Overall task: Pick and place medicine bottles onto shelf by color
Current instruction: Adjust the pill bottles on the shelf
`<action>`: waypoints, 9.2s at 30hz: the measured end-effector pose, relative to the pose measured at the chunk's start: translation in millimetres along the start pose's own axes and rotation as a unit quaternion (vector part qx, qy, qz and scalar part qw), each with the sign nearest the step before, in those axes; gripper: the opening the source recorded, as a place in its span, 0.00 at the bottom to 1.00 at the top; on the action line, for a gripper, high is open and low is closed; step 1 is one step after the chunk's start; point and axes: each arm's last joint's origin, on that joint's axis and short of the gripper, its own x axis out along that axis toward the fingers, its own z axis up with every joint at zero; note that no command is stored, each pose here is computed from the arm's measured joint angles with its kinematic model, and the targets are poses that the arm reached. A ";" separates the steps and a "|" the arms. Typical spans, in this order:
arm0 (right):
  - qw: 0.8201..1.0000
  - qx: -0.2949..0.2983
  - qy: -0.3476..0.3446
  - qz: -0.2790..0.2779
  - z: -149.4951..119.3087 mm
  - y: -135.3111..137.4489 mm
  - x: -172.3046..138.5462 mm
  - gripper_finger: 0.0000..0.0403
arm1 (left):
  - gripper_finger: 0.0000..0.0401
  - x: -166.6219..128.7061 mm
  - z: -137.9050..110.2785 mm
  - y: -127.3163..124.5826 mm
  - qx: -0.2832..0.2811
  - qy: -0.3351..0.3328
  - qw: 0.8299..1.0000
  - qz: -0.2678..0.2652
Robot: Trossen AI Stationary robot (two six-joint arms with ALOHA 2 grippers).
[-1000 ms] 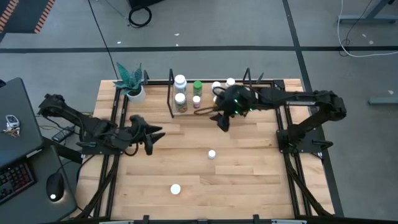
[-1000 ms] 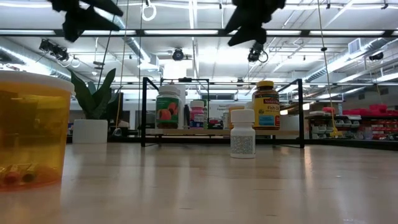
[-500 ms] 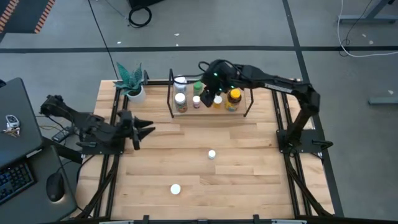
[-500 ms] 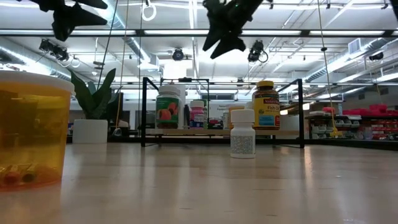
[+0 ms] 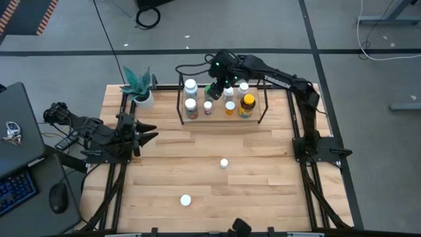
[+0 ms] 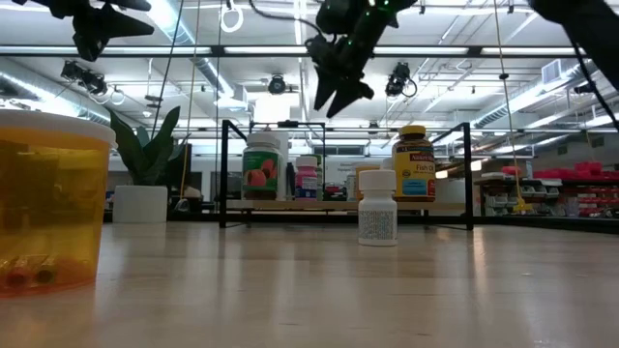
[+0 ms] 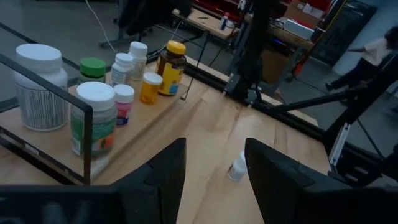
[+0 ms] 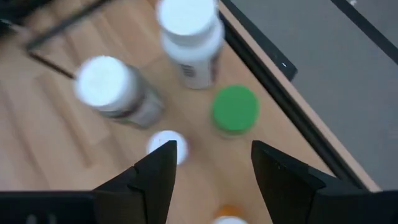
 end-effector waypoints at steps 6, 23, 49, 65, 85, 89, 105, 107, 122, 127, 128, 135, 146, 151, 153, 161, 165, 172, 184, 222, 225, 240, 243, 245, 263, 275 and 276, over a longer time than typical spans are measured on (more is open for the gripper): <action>0.998 -0.023 0.052 -0.025 3.1 -21.0 26.5 0.53 | 0.43 0.0 -0.1 0.1 0.000 0.000 1.000 0.000; 0.984 -0.056 0.138 -0.095 -7.1 -69.4 52.7 0.53 | 0.43 -0.1 0.7 0.0 -0.027 -0.005 1.000 0.004; 0.967 -0.168 0.180 -0.072 -14.3 -109.1 27.7 0.52 | 0.43 0.0 0.3 0.2 -0.036 -0.004 0.999 0.004; 0.954 -0.155 0.222 -0.125 -30.7 -116.9 48.5 0.47 | 0.43 0.0 0.2 0.3 -0.039 -0.003 0.999 0.005; 0.952 -0.189 0.233 -0.063 -23.4 -72.2 27.3 0.47 | 0.43 0.0 0.2 0.3 -0.040 -0.004 0.999 0.005; 0.941 -0.205 0.267 -0.034 -31.1 -51.7 25.7 0.47 | 0.43 0.0 0.2 0.3 -0.037 -0.004 0.999 0.005; 0.924 -0.218 0.308 -0.052 -41.6 -31.6 27.3 0.47 | 0.43 0.0 0.1 0.3 -0.035 -0.003 0.999 0.005; 0.926 -0.212 0.308 -0.056 -41.6 -31.7 27.3 0.47 | 0.43 0.0 0.1 0.3 -0.035 -0.003 0.999 0.005; 0.929 -0.192 0.307 -0.072 -41.4 -32.2 27.2 0.47 | 0.43 0.0 0.1 0.3 -0.035 -0.003 0.999 0.005; 0.931 -0.186 0.307 -0.073 -41.4 -32.2 27.2 0.47 | 0.43 0.0 0.2 0.3 -0.035 -0.003 0.999 0.005; 0.931 -0.184 0.306 -0.074 -41.4 -32.2 27.2 0.47 | 0.43 0.0 0.2 0.3 -0.035 -0.003 0.999 0.005; 0.933 -0.178 0.306 -0.063 -41.6 -31.5 27.4 0.47 | 0.43 0.0 0.0 0.1 -0.045 -0.001 0.999 0.002; 0.941 -0.171 0.285 -0.066 -39.6 -30.5 9.1 0.47 | 0.43 0.0 0.0 0.0 -0.049 0.000 0.999 0.000; 0.956 -0.139 0.254 -0.055 -36.7 -28.2 -3.3 0.47 | 0.43 0.0 0.0 0.0 -0.049 0.000 0.999 0.000; 0.969 -0.095 0.227 -0.034 -33.6 -25.1 -8.6 0.47 | 0.43 0.0 0.0 0.0 -0.049 0.000 0.999 0.000; 0.973 0.077 0.215 -0.012 -32.1 -20.1 -9.8 0.40 | 0.43 0.0 0.0 0.0 -0.049 0.000 0.999 0.000; 0.966 0.125 0.225 -0.024 -33.5 -13.7 -0.8 0.33 | 0.43 0.0 0.0 0.0 -0.049 0.000 0.999 0.000; 0.945 0.177 0.273 -0.044 -44.6 -8.1 15.2 0.29 | 0.43 0.0 0.0 0.0 -0.045 0.000 0.999 0.000; 0.930 0.178 0.294 -0.131 -58.8 -14.7 27.1 0.37 | 0.43 0.0 0.0 0.0 -0.045 0.000 0.999 0.000; 0.963 0.214 0.128 -0.105 -19.4 -77.4 27.0 0.45 | 0.43 0.0 -0.1 0.0 -0.048 0.000 0.999 0.000; 0.970 0.196 0.115 -0.087 -16.4 -64.4 29.7 0.45 | 0.43 0.0 0.0 0.0 -0.048 0.000 0.999 0.000; 0.992 -0.011 0.076 -0.102 -12.5 -45.0 45.3 0.45 | 0.43 0.0 0.0 0.0 -0.047 0.000 0.999 0.000; 0.990 -0.064 0.065 -0.106 -12.5 -43.3 51.7 0.45 | 0.43 0.0 -0.1 0.0 -0.047 0.000 0.999 0.000; 0.986 -0.082 0.065 -0.133 -14.4 -44.9 55.9 0.45 | 0.43 0.0 -0.1 0.0 -0.048 0.000 0.999 0.000; 0.967 -0.108 0.143 -0.183 -32.3 -53.9 59.9 0.45 | 0.43 0.0 0.0 0.0 -0.048 0.000 0.999 0.000; 0.978 -0.093 0.111 -0.151 -20.0 -45.5 46.5 0.45 | 0.43 0.0 -0.1 0.0 -0.048 0.000 0.999 0.000; 0.981 -0.095 0.108 -0.128 -18.0 -42.1 42.6 0.45 | 0.43 0.0 -0.1 0.0 -0.048 0.000 0.999 0.000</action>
